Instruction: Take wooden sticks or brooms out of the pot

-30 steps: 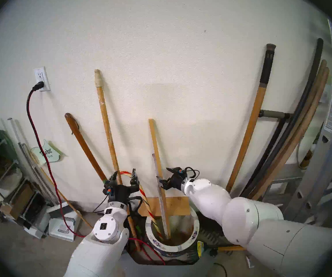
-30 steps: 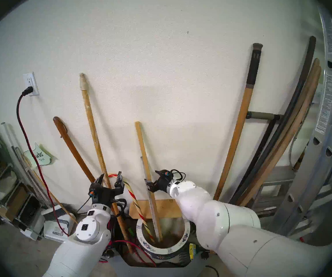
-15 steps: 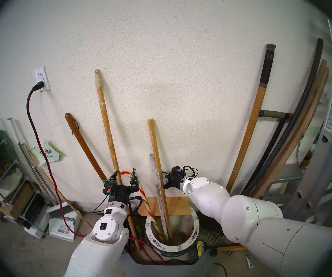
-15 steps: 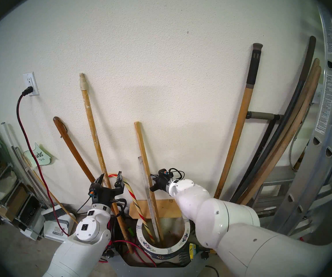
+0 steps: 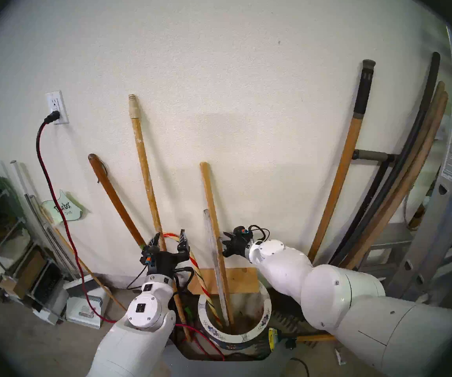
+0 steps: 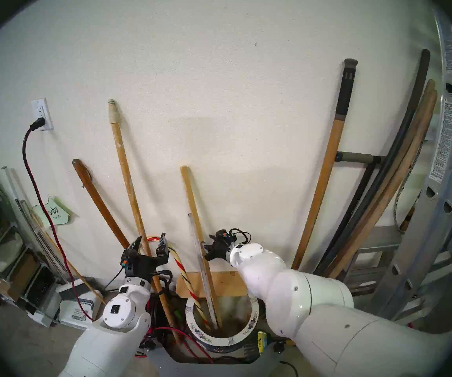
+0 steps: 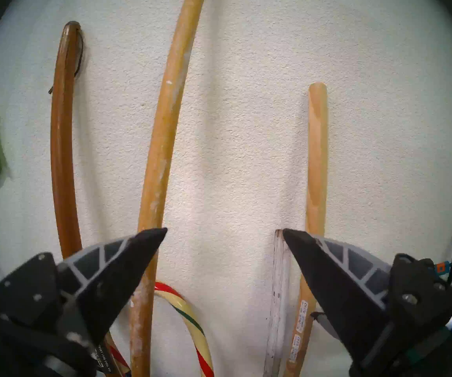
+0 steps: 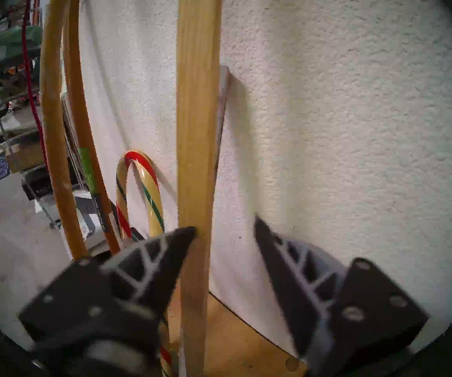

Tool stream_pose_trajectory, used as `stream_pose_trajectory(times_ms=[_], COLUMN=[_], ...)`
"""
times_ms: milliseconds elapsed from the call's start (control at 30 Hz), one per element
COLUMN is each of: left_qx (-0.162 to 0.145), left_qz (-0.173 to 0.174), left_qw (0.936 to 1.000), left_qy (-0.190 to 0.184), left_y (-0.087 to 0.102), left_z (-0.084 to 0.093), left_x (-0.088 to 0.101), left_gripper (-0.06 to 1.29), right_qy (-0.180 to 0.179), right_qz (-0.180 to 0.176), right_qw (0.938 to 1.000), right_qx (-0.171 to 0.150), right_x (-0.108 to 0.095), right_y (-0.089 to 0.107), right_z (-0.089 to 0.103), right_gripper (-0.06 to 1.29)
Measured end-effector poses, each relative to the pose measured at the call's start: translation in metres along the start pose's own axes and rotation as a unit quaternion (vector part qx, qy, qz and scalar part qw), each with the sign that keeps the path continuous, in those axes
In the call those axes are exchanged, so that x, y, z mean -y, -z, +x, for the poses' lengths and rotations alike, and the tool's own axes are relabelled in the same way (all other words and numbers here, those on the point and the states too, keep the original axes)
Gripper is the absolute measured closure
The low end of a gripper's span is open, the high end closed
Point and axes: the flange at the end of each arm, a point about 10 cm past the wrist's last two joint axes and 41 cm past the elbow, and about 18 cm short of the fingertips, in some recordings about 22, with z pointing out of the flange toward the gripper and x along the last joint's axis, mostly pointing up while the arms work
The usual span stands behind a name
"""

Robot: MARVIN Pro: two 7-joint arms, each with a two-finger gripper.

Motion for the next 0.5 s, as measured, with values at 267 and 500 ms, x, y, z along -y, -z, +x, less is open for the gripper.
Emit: stream_pose_trajectory(times_ms=[267, 500], left_qx=[0.000, 0.000], left_qz=[0.000, 0.000], left_qw=[1.0000, 1.0000], left_qy=[0.000, 0.000], left_y=[-0.0001, -0.0001], left_z=[0.0001, 0.0001], left_x=[0.0000, 0.0000], left_gripper=[0.01, 0.01], right_qy=[0.005, 0.008], right_qz=[-0.001, -0.003], right_qw=[1.0000, 1.0000], right_qx=[0.001, 0.000], right_x=[-0.0009, -0.0012], right_y=[-0.0001, -0.0008], right_z=[0.0006, 0.0024], right_gripper=[0.04, 0.03])
